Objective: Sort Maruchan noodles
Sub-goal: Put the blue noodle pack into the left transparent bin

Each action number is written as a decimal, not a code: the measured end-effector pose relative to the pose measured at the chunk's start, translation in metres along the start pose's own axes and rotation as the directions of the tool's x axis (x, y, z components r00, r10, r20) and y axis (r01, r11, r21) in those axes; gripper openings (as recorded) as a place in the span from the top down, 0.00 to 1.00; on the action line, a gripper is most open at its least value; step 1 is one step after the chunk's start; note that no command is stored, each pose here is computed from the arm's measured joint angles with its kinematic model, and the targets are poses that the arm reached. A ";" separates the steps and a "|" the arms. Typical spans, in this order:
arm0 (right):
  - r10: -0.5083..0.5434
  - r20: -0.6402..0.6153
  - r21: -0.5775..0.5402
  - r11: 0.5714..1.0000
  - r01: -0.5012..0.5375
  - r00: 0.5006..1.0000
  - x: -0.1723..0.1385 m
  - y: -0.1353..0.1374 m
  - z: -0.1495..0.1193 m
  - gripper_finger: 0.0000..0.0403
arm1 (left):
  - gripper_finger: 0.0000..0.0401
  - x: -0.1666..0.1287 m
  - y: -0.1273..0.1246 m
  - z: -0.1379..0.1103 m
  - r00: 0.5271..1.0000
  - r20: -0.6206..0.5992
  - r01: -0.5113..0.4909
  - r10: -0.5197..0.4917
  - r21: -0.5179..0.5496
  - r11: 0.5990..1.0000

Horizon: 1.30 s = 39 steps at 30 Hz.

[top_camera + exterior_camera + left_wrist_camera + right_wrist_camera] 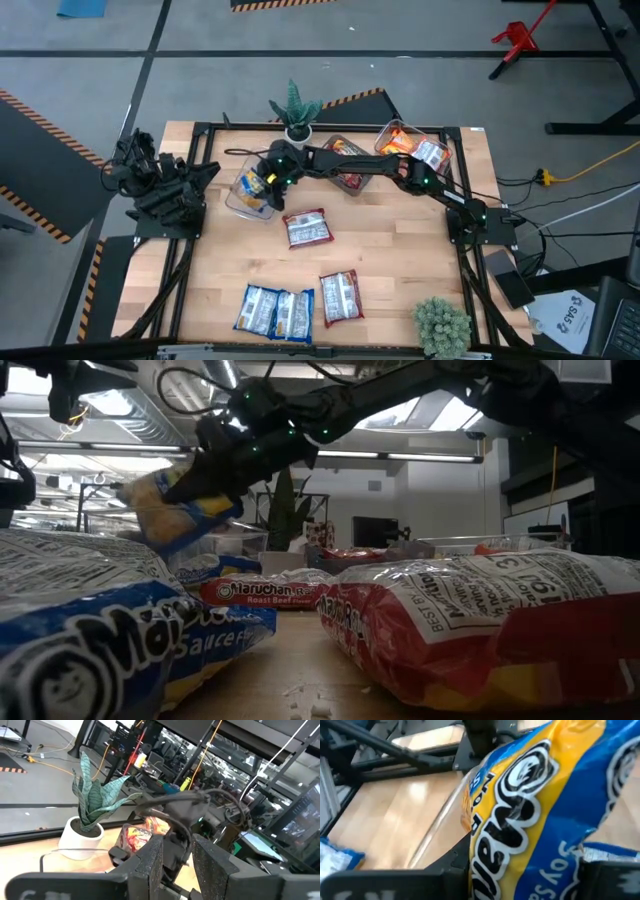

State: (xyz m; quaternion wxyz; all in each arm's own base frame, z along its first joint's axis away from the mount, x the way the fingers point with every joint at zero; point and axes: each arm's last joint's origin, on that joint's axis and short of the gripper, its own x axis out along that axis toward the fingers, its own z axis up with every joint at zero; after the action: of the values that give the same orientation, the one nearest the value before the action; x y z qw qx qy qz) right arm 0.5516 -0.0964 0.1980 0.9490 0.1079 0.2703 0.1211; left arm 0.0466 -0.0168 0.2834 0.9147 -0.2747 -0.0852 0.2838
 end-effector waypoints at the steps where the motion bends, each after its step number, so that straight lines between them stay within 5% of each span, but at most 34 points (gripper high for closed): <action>1: 0.005 0.001 -0.015 1.000 -0.005 1.000 0.001 0.000 0.000 0.73 | 0.75 0.000 0.000 0.000 1.000 0.000 0.000 0.000 -0.001 1.000; 11: 0.020 -0.060 -0.072 0.997 -0.024 0.998 0.001 -0.001 -0.008 0.71 | 0.75 0.000 0.000 0.000 1.000 0.000 0.000 0.000 0.001 1.000; 19: -0.026 -0.074 -0.086 0.996 0.020 0.997 0.001 -0.002 -0.010 0.52 | 0.75 0.000 0.000 0.000 1.000 0.000 0.000 0.000 0.002 1.000; 25: -0.172 -0.080 -0.108 0.981 0.163 0.982 -0.009 -0.001 0.007 0.43 | 0.75 0.000 0.000 0.000 1.000 0.000 0.000 0.000 0.009 1.000; 33: -0.340 -0.070 -0.180 0.929 0.323 0.938 -0.048 0.009 0.040 0.42 | 0.75 0.000 0.000 -0.001 1.000 0.000 0.000 0.000 0.060 0.998; 35: -0.430 -0.109 -0.186 0.895 0.406 0.896 -0.052 0.009 0.039 0.42 | 0.75 0.000 0.000 -0.001 1.000 0.000 0.000 0.000 0.073 0.997; 39: -0.449 -0.158 -0.190 0.888 0.420 0.879 -0.044 0.006 0.028 0.45 | 0.75 0.000 0.000 -0.001 1.000 0.000 -0.001 0.001 0.094 0.996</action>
State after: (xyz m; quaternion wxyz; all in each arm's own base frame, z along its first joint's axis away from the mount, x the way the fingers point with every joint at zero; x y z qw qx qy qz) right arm 0.5295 -0.1074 0.2448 0.9258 -0.0398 0.3703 -0.0653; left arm 0.0471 -0.0174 0.2823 0.9265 -0.2315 -0.0717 0.2880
